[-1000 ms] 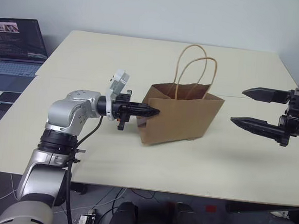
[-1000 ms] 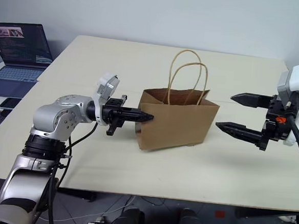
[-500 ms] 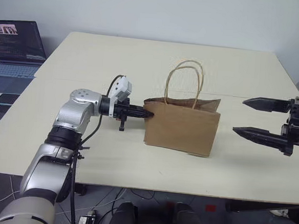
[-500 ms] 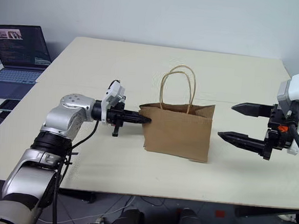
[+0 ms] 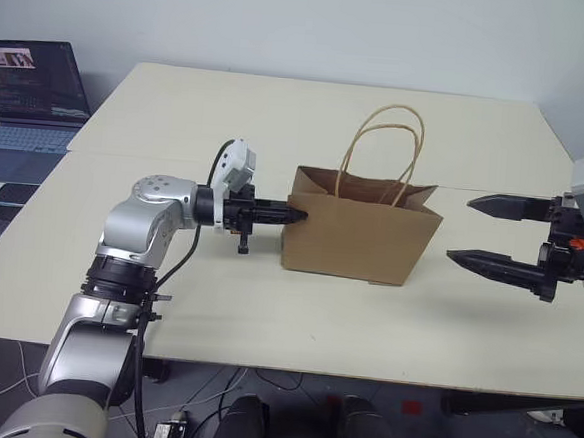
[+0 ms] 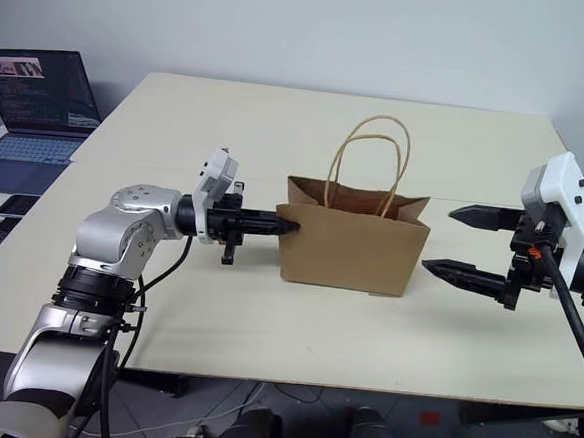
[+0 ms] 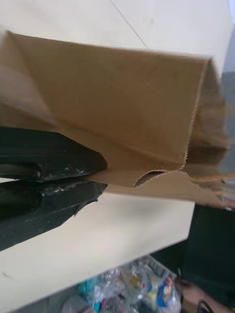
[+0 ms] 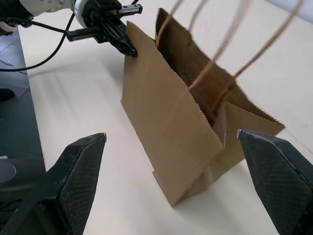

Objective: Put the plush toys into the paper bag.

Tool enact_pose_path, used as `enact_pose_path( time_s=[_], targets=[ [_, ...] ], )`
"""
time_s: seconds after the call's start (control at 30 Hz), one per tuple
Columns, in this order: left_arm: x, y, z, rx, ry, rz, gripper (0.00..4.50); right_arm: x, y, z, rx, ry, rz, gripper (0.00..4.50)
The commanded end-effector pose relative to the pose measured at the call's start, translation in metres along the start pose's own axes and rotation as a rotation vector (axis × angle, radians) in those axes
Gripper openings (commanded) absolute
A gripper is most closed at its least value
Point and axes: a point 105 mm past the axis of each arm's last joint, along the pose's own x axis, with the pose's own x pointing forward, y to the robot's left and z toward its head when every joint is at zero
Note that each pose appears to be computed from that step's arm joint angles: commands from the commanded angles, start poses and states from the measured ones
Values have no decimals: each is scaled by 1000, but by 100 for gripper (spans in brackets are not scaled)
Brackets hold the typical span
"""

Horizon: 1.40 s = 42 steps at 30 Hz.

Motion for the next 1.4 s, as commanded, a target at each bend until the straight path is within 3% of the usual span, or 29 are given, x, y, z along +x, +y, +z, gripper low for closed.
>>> enact_pose_path(
  time_s=[0.03, 0.3, 0.47, 0.67, 0.8, 1.13, 1.4],
  targets=[
    [-3, 4, 2, 47, 25, 42, 64, -1, 0, 8, -46, -17, 0, 450],
    [-13, 13, -4, 105, 71, 83, 299, 0, 0, 6, -40, -15, 1, 450],
    [-35, 6, -4, 120, 116, 109, 447, -2, -8, 3, -41, -6, -32, 450],
    [-86, 3, -8, 192, 270, 329, 447, -12, -45, -7, -154, 30, -126, 450],
    [-117, -10, -7, 209, 322, 442, 447, -16, -62, -12, -254, 56, -81, 450],
    [-188, -28, 6, 204, 432, 665, 447, -43, -91, -17, -280, 179, -22, 450],
    [-200, -26, 14, 206, 436, 686, 447, -42, -97, -19, -280, 174, -7, 450]
  ],
)
